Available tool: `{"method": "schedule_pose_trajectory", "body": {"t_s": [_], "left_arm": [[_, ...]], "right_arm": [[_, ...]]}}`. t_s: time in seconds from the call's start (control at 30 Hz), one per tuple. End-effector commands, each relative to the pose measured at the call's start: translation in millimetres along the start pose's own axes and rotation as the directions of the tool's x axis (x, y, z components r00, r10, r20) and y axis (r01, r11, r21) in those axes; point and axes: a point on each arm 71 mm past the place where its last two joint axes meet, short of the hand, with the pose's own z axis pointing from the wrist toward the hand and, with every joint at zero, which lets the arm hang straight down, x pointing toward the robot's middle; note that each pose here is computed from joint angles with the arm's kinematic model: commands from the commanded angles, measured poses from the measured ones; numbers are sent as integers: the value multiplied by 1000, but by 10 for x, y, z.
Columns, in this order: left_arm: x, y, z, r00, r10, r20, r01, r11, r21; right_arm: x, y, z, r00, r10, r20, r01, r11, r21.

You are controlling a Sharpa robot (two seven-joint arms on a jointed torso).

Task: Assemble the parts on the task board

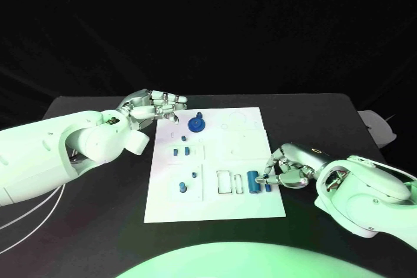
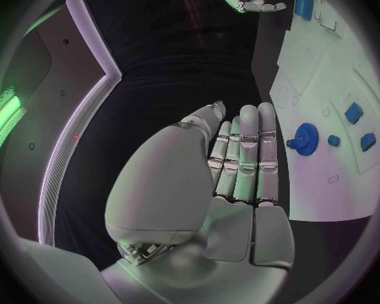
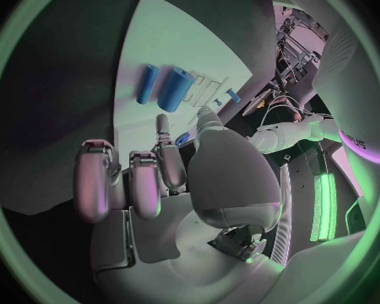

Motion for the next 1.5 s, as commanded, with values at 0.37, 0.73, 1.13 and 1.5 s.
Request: {"method": "schedule_pose_trajectory", "body": {"t_s": [0.37, 0.73, 1.13, 1.5], "left_arm": [[22, -15, -3, 1000, -6, -20, 7, 1000, 14], [26, -16, -10, 1000, -7, -22, 7, 1000, 13], [19, -14, -21, 1000, -8, -25, 8, 1000, 8], [22, -10, -24, 999, -9, -31, 9, 1000, 3]], "right_arm": [[90, 49, 91, 997, -74, 30, 73, 997, 9], [212, 88, 170, 996, -95, 2, 95, 996, -2], [303, 77, 227, 990, -141, -25, 140, 990, -3], [407, 136, 271, 988, -149, -48, 149, 989, -18]]}}
